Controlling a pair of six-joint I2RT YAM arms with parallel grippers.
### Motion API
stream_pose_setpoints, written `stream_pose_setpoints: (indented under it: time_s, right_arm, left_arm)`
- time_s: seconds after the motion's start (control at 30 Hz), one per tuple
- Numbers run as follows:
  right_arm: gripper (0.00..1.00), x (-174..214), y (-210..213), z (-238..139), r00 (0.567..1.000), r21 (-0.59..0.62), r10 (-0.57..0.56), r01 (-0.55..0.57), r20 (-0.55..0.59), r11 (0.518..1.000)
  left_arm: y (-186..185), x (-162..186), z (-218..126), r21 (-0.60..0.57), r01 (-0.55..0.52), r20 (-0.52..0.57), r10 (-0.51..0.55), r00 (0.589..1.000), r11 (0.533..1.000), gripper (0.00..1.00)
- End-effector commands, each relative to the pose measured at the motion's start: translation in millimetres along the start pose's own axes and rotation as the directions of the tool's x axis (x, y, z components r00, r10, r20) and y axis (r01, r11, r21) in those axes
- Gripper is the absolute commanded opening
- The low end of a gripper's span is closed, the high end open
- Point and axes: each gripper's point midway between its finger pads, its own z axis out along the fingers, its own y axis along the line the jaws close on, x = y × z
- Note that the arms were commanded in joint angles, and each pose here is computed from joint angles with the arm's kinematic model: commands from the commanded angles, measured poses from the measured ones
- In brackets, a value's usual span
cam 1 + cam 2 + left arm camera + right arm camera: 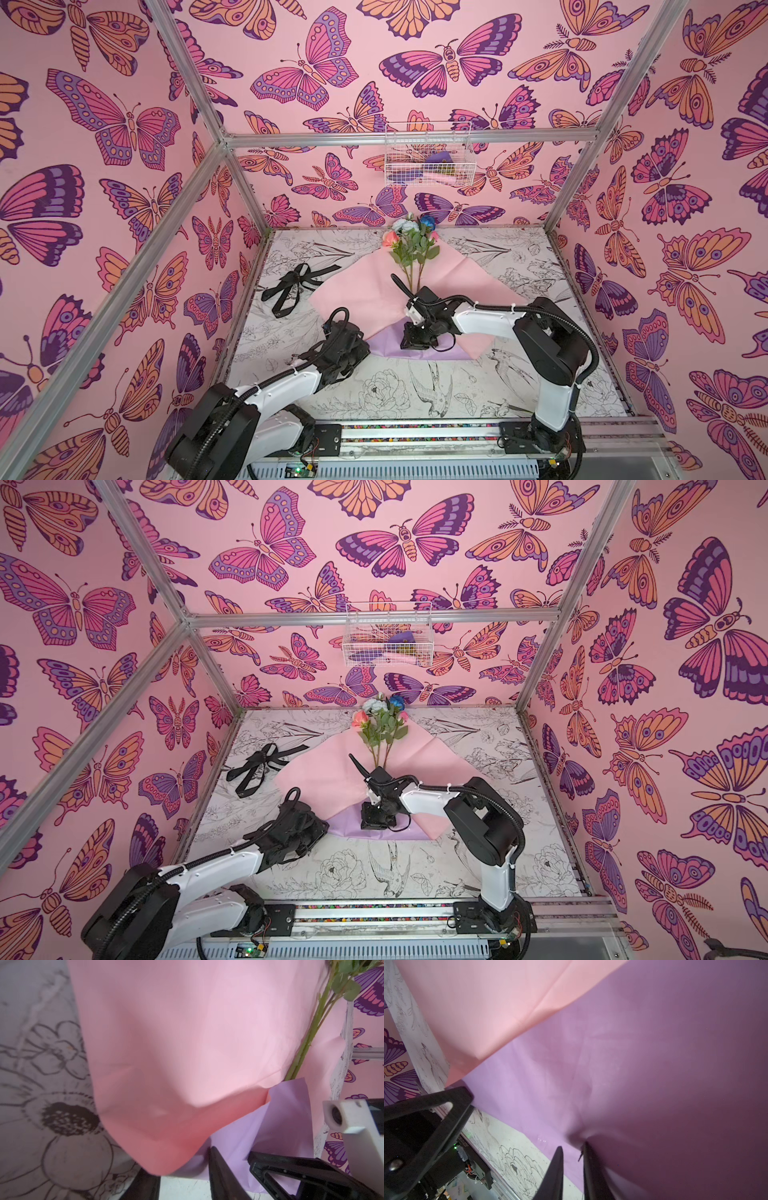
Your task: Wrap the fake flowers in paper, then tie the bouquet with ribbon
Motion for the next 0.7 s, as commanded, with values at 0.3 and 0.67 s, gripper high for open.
stream_pose_setpoints:
  time_s: [0.3, 0.67]
  right_arm:
    - [0.20, -2, 42, -3, 0.998, -0.102, -0.067, 0.066, -0.006, 0.993]
    - [0.18, 9, 57, 27, 0.992, -0.112, -0.097, 0.088, -0.078, 0.990]
  left_arm:
    - [43, 11, 9, -0.131, -0.007, -0.022, 0.004, 1.000, 0.991, 0.17]
    - [43, 11, 4, -0.101, -0.002, -0.010, 0.001, 1.000, 0.995, 0.16]
